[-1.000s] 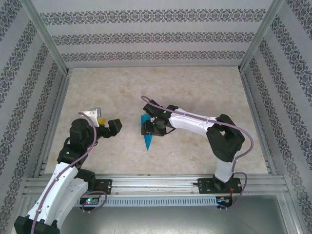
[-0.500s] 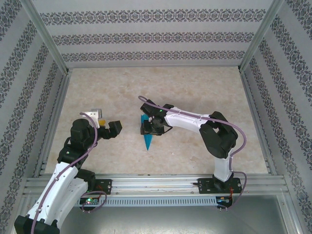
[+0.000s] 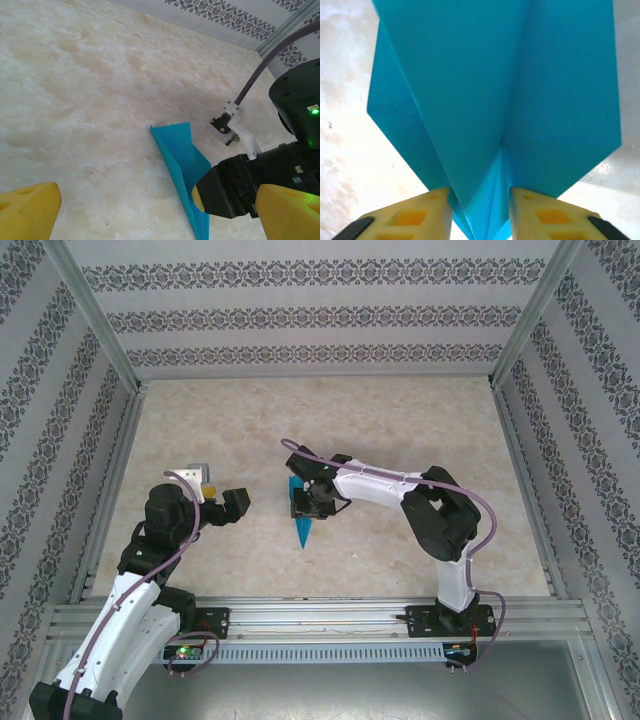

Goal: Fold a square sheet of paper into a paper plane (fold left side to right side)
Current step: Move the paper plane to the center of the table.

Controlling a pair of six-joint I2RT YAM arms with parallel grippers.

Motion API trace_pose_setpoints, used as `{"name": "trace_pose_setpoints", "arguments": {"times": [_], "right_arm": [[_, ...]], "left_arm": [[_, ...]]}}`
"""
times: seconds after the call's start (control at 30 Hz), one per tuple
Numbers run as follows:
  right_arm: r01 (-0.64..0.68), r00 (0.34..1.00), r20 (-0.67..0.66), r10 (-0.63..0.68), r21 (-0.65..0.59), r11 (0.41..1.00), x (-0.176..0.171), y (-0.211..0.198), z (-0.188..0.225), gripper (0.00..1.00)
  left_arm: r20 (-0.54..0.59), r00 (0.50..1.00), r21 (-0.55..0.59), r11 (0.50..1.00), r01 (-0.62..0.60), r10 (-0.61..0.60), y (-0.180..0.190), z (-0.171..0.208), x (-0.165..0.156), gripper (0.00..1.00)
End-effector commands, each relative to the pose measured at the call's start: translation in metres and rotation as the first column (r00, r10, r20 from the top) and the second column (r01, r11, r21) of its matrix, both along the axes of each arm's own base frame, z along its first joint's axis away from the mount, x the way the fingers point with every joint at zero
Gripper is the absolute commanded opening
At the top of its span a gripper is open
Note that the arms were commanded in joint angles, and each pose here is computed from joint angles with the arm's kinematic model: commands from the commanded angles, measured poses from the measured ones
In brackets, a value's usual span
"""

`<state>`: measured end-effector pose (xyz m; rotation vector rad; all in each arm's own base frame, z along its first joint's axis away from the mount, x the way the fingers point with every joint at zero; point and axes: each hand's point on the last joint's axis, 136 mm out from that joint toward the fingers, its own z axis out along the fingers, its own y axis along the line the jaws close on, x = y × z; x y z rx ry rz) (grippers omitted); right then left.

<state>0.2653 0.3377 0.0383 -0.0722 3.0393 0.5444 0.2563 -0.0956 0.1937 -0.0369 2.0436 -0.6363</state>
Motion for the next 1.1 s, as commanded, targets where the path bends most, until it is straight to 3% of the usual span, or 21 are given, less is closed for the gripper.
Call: {"name": "trace_pose_setpoints", "arguments": {"times": [0.0,0.37,0.87,1.07], "right_arm": [[-0.006,1.0,0.004,0.006,-0.026,1.0,0.001,0.003,-0.003,0.31],[-0.001,1.0,0.005,0.002,-0.053,0.999,0.005,0.002,-0.011,0.21],[0.004,1.0,0.008,-0.003,-0.13,0.991,0.006,-0.006,-0.024,0.18],[0.023,0.998,0.059,-0.015,-0.135,0.991,0.014,-0.011,-0.005,0.05]], "left_arm": [[0.003,1.0,0.027,1.0,-0.009,0.009,0.005,0.0,0.0,1.0],[-0.007,1.0,0.024,1.0,-0.007,0.007,0.004,-0.003,-0.001,1.0],[-0.015,1.0,0.022,1.0,-0.009,0.009,0.005,-0.005,-0.002,1.0],[-0.009,1.0,0.027,1.0,-0.007,0.007,0.005,-0.001,-0.002,1.0]]}}
